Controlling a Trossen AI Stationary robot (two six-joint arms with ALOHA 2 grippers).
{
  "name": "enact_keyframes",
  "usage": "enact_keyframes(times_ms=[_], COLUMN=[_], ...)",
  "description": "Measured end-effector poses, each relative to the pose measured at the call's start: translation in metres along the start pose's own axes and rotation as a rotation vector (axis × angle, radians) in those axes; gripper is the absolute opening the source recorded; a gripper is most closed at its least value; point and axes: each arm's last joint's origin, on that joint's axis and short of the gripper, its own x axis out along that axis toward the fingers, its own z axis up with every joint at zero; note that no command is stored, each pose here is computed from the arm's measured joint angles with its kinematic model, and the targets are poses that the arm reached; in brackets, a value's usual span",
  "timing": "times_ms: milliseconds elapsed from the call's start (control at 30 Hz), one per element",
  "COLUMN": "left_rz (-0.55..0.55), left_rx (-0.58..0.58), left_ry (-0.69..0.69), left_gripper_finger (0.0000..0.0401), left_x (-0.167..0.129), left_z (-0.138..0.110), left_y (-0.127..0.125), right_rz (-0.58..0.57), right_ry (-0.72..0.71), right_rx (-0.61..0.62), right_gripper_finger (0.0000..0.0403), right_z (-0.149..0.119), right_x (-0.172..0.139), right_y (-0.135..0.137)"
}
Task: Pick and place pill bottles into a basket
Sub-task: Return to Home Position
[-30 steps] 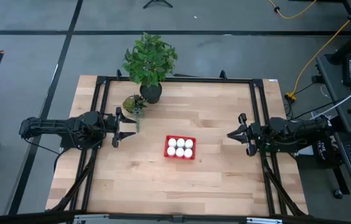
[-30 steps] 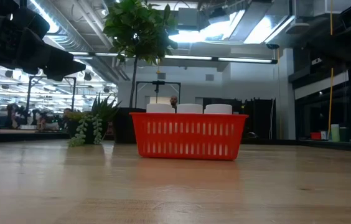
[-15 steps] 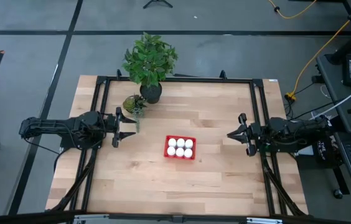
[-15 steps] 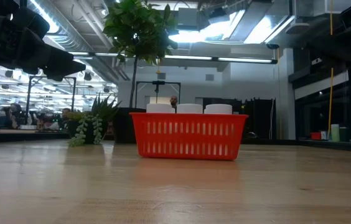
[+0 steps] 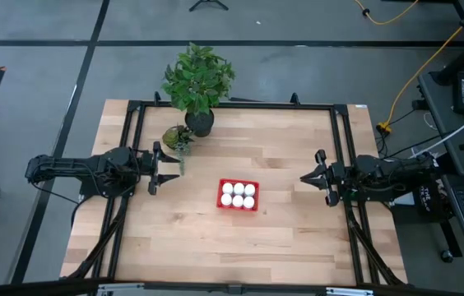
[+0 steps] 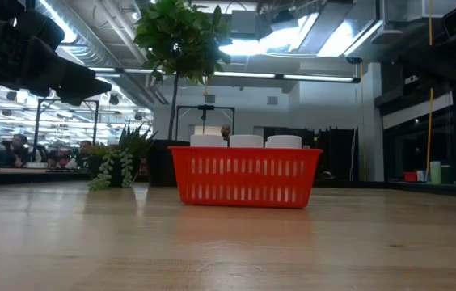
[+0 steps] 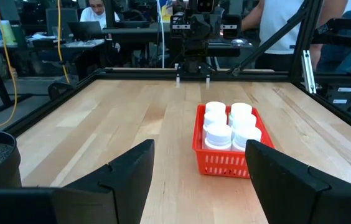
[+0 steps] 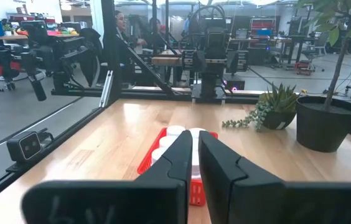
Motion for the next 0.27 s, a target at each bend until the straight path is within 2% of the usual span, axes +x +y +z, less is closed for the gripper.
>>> enact_keyframes(times_ms=[267], left_rz=[0.0], left_rx=[0.0], left_ry=[0.0], left_gripper_finger=[0.0244], left_x=[0.0], left_z=[0.0], left_y=[0.0], right_rz=[0.0], right_ry=[0.0], right_rx=[0.0], right_gripper_finger=[0.0032], right_z=[-0.0001], right_x=[0.0], right_y=[0.0])
